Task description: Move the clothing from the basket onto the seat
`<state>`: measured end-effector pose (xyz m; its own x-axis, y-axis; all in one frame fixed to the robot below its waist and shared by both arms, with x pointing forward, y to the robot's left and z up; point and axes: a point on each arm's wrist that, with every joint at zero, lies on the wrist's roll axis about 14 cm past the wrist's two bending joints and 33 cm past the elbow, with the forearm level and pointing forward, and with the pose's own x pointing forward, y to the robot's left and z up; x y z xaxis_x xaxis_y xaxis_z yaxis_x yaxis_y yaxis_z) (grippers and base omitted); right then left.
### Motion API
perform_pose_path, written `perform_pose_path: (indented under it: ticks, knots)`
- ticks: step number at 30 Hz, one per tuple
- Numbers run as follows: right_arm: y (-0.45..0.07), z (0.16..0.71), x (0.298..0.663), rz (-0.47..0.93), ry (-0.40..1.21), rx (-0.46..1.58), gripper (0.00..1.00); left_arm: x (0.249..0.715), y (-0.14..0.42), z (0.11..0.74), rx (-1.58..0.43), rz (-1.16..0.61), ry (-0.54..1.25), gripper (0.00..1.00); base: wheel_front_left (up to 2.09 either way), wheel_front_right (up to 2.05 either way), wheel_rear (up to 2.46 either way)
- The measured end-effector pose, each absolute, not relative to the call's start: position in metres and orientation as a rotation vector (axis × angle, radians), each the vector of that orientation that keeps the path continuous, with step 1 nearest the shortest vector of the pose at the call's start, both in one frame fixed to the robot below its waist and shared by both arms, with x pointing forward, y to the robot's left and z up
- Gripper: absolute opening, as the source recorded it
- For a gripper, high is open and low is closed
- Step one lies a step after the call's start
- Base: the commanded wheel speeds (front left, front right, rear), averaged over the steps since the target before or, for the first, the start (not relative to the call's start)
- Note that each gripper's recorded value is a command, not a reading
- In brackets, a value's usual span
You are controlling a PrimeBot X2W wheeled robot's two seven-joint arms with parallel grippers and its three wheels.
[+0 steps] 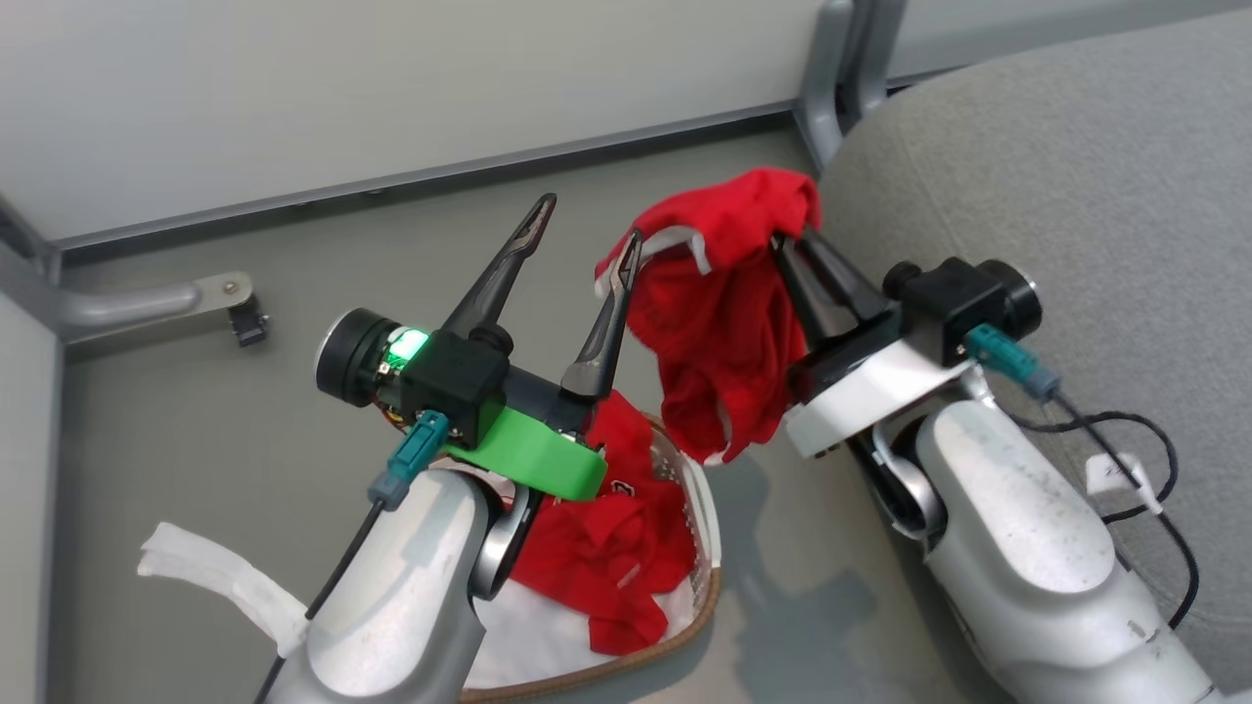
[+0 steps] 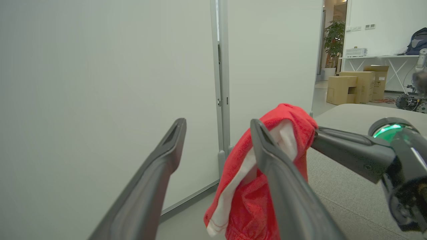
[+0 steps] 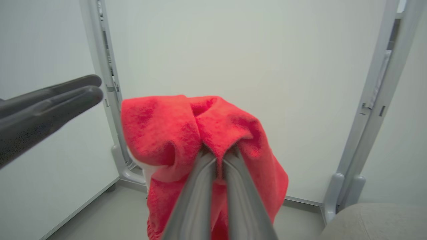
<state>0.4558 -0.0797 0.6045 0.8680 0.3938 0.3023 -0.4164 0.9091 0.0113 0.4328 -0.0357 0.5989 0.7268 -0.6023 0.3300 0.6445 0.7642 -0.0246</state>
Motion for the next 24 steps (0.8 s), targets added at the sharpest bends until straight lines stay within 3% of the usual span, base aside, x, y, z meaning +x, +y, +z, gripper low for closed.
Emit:
perform_pose_path:
  ticks: [10, 18, 24]
  knots:
    - [-0.231, 0.648, 0.478, 0.068, -0.388, -0.136, 0.00, 0.441, -0.090, 0.550, -0.170, -0.842, -0.206, 1.00, 0.00, 0.00, 0.00]
    - [-0.314, 0.661, 0.515, -0.106, -0.346, -0.324, 0.00, 0.452, -0.103, 0.490, -0.172, -0.901, -0.082, 1.00, 0.00, 0.00, 0.00]
    - [-0.378, 0.639, 0.535, -0.258, -0.237, -0.405, 0.00, 0.462, -0.094, 0.450, -0.166, -0.895, -0.009, 1.00, 0.00, 0.00, 0.00]
